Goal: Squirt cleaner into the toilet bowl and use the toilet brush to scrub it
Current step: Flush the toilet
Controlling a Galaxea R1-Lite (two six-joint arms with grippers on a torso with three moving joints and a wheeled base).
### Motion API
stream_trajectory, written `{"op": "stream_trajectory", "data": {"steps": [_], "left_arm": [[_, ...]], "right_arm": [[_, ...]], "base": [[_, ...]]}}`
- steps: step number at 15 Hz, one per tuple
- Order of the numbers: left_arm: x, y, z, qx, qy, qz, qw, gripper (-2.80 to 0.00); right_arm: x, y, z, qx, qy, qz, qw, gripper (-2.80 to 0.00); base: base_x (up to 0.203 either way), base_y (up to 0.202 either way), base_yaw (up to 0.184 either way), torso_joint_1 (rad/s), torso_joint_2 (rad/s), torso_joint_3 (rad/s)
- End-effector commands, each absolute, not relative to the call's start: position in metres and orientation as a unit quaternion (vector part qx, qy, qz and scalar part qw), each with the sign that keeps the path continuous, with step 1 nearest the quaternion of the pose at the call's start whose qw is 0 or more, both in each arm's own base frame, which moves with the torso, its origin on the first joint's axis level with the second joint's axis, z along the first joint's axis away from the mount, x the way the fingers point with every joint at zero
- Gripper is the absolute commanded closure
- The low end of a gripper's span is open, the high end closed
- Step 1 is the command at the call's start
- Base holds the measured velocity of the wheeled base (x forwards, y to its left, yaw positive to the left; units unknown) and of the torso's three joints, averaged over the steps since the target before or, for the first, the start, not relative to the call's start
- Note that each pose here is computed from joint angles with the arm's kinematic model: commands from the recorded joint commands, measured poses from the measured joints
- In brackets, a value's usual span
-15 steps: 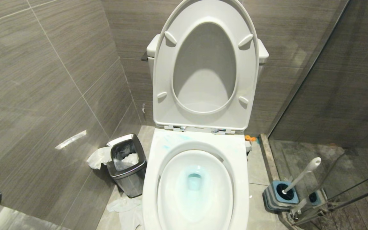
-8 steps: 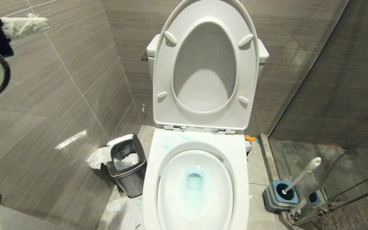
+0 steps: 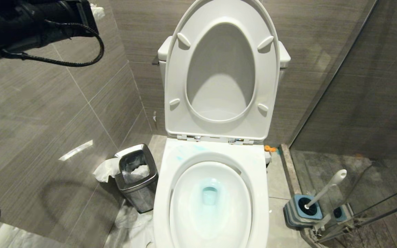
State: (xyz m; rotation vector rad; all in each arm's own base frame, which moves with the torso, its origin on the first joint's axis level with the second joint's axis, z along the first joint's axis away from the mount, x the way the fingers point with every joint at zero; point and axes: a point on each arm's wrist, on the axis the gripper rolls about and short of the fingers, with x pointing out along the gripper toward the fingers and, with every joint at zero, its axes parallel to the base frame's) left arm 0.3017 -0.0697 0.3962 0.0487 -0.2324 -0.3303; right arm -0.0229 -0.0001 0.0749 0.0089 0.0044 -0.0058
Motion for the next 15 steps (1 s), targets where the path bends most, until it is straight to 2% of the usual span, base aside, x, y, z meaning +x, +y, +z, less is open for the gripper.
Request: {"op": "stream_trajectory", "data": {"steps": [1, 4, 6, 15], "left_arm": [[0.348, -0.085, 0.374, 0.023, -0.122, -0.167, 0.978, 0.00], [0.370, -0.095, 0.382, 0.017, -0.158, -0.156, 0.975, 0.00], [0.380, -0.099, 0.375, 0.015, -0.139, -0.146, 0.979, 0.00], [0.378, -0.096, 0.376, 0.016, -0.128, -0.131, 0.983, 0.00]], "right_arm": [[-0.023, 0.000, 0.075, 0.005, 0.003, -0.003, 1.000, 0.00], [-0.023, 0.000, 0.075, 0.005, 0.002, -0.003, 1.000, 0.00], [-0.023, 0.000, 0.075, 0.005, 0.003, -0.003, 1.000, 0.00], [-0.023, 0.000, 0.075, 0.005, 0.002, -0.003, 1.000, 0.00]], "base": [[0.000, 0.000, 0.000, 0.000, 0.00, 0.000], [0.000, 0.000, 0.000, 0.000, 0.00, 0.000], [0.000, 0.000, 0.000, 0.000, 0.00, 0.000], [0.000, 0.000, 0.000, 0.000, 0.00, 0.000]]}}
